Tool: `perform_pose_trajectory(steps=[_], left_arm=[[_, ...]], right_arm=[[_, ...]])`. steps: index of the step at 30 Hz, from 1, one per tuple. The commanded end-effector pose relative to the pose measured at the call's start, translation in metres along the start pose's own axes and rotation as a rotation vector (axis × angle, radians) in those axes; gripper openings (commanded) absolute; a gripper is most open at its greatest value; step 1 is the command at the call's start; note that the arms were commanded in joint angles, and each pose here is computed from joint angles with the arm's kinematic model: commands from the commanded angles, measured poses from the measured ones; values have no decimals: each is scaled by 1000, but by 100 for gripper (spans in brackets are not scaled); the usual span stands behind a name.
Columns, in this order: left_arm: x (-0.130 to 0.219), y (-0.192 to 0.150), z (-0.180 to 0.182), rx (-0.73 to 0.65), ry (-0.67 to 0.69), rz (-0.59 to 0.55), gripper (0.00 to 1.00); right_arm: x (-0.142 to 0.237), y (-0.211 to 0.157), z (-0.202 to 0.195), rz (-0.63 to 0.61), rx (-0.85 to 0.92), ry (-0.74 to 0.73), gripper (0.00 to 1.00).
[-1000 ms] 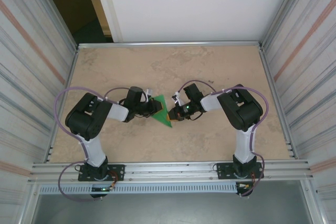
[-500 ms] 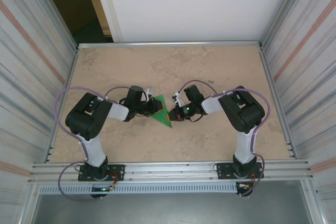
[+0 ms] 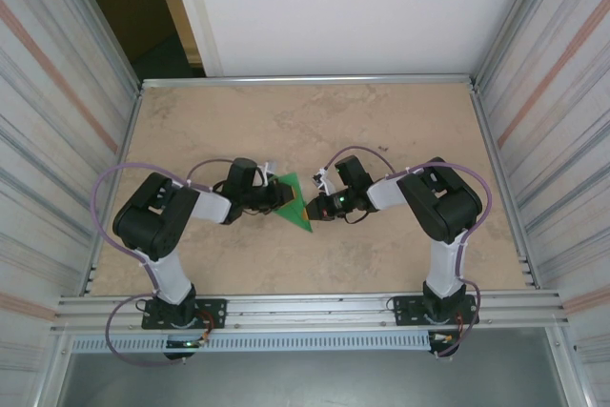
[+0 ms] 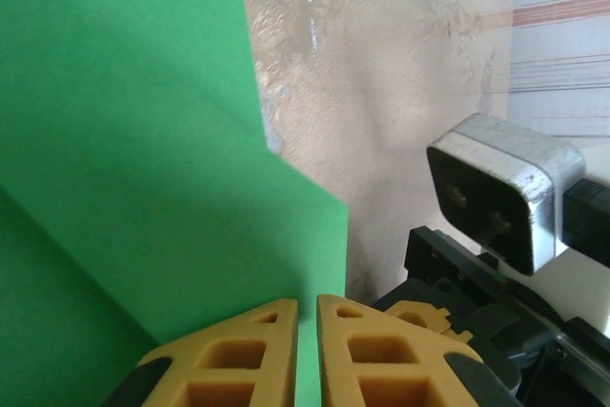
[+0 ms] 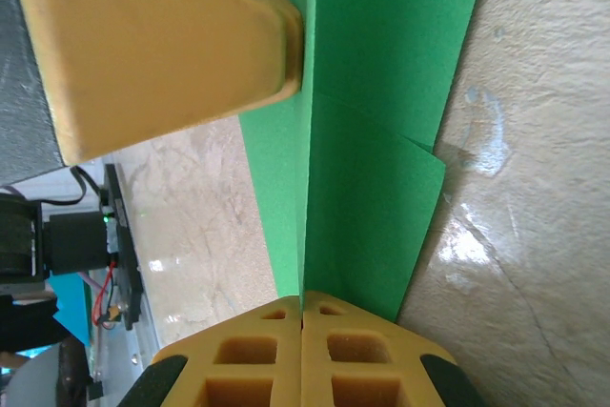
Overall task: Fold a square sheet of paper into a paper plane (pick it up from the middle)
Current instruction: Fourth fold the wing at the center of the table.
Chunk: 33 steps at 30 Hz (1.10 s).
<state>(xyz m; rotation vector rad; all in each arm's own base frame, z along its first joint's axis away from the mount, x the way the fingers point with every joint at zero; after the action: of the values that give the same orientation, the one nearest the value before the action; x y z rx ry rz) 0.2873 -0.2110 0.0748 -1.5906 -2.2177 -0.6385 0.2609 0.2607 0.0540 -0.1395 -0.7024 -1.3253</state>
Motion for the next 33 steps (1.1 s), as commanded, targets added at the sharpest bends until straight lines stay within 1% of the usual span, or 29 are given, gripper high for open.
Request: perform_pose_trajectory(steps=[1,15,29,33], left_arm=[[1,-1,1,-12,-9,-14,14],[-10,5,4,-7,0,9,14],[-14,-2,21,27,71,33,13],[-14,-8,32,51,118,48,13]], right_arm=[[-3,-46,-54,90,-175,-275,0],[-4,-46,-55,95,-182,-278,0],[-2,-45,-54,95,-184,-284,0],[3,-37,-43,71,-176,-252,7]])
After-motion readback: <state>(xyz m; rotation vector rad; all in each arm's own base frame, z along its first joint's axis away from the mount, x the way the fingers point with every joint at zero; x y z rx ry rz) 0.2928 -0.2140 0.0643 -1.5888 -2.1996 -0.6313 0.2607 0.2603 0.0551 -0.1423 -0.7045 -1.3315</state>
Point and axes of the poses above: each hand's point on the last joint's axis, 136 mm out from that joint toward the fingers, its own x axis back along the fingers, its own z axis along the line the jaws close on, y = z × x, the point moved 7 cm from there along x, back along the fingers, and after that the axes turned 4 degrees about x, right-handed, at the moved point
